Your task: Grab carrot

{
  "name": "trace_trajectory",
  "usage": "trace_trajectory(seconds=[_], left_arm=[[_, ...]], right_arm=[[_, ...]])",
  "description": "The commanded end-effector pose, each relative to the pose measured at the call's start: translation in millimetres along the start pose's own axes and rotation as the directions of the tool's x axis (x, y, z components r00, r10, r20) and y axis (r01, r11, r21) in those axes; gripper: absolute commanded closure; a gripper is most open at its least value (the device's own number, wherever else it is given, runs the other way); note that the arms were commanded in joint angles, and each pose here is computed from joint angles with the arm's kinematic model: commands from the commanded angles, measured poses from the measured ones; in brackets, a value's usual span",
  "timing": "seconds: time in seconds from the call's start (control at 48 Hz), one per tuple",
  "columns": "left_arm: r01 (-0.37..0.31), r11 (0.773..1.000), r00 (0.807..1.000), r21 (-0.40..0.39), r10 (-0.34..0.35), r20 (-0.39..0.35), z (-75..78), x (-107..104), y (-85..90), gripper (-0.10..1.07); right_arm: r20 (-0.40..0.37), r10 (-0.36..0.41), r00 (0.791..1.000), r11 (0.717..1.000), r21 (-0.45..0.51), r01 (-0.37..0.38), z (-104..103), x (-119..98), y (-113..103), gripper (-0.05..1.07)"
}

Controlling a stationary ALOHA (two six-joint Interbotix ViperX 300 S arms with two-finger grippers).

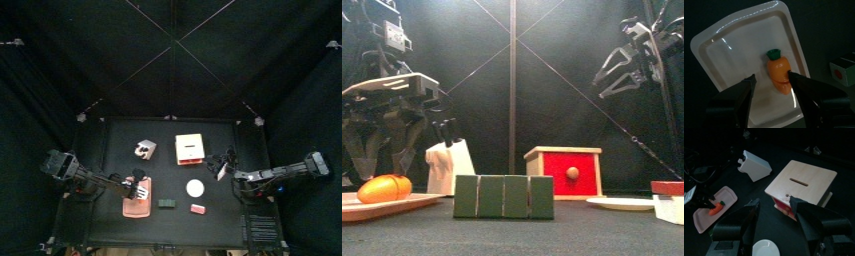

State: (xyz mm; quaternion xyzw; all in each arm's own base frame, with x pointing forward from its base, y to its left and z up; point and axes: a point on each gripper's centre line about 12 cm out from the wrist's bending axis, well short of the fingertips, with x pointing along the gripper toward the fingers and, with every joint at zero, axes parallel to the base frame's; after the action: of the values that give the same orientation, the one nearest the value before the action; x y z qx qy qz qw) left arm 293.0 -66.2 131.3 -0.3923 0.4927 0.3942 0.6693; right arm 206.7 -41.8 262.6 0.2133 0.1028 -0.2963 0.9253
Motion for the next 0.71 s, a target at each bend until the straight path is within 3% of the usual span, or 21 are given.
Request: trace_trajectory(seconds=[0.0,0.688], left_arm=[[0.037,0.999,0.999,-0.003,-0.037,0.005,2.0,-9,-6.1,0.09],[0.066,0.998,0.998,0.002,-0.066,-0.002,-0.1,2,-20.0,0.09]], right_arm=[[0.004,0.003,1.0,1.0,0.008,-0.003,3,0,2,0.17],[0.012,0.003,1.0,1.0,-0.003,-0.003,4,0,2,0.17]])
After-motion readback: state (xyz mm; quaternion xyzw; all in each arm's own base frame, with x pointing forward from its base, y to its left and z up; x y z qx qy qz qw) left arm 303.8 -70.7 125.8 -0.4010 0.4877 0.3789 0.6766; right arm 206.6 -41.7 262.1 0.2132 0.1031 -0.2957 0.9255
